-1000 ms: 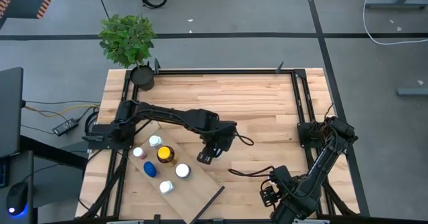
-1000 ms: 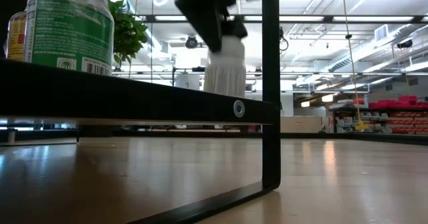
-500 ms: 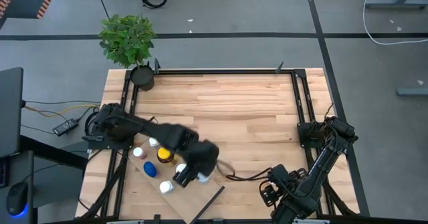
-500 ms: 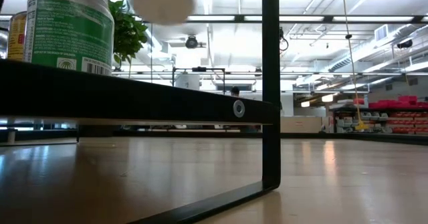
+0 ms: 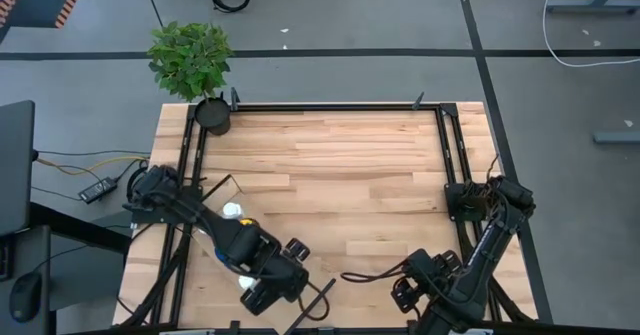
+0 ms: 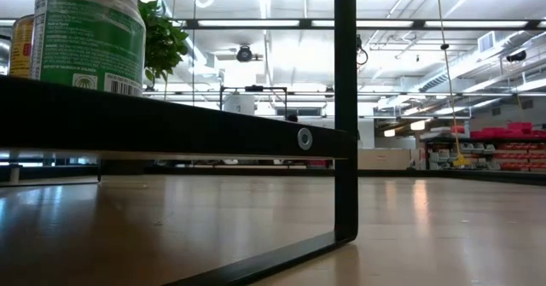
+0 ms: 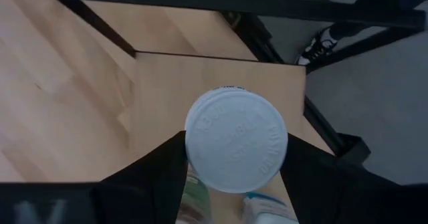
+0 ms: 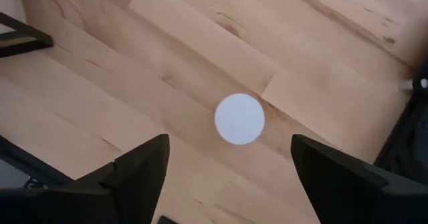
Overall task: Pick and place medicine bottles onto shelf by color
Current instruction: Put the white pill bottle on the shelf, then move the orange pill bottle to the middle of the table
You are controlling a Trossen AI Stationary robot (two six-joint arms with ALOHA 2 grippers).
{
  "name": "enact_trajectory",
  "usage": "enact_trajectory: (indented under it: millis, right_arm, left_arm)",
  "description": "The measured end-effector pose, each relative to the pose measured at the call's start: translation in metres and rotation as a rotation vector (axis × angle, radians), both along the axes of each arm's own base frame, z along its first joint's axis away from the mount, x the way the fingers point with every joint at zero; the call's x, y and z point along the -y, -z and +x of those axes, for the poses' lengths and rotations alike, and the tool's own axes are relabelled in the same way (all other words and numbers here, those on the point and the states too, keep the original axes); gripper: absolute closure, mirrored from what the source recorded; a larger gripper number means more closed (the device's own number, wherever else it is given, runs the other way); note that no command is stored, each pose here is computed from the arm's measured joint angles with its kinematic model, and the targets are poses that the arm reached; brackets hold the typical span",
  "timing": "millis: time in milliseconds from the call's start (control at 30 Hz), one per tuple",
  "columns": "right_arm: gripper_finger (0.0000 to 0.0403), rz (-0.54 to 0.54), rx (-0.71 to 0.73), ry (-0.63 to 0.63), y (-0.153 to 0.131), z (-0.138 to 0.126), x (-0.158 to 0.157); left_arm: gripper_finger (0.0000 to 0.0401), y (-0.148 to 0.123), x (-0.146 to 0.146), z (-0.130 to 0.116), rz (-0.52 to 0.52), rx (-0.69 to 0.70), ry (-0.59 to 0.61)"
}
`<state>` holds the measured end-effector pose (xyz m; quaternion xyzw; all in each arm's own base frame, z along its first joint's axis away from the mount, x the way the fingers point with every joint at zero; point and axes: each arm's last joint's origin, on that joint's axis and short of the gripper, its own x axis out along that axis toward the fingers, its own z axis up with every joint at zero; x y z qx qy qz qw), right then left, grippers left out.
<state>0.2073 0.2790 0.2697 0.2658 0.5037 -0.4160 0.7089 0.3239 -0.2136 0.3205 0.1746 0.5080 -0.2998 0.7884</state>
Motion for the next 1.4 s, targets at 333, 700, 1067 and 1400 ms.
enact_trajectory:
  millis: [333,700,1067,1400]
  right_arm:
    - [0.0082,-0.026,0.040,-0.020,0.000,-0.003,-0.002]
    - [0.0082,-0.027,0.042,-0.029,0.000,-0.005,-0.004]
    - [0.0082,-0.027,0.043,-0.041,0.000,-0.009,-0.007]
    - [0.0082,-0.028,0.044,-0.043,0.000,-0.009,-0.007]
  left_arm:
    - [0.0186,0.032,0.040,-0.011,0.046,-0.104,0.040]
    - [0.0181,0.060,0.054,-0.004,0.075,-0.154,-0.026]
    - [0.0135,0.061,0.056,-0.005,0.065,-0.155,-0.051]
    - [0.0110,0.062,0.055,-0.011,0.066,-0.232,-0.044]
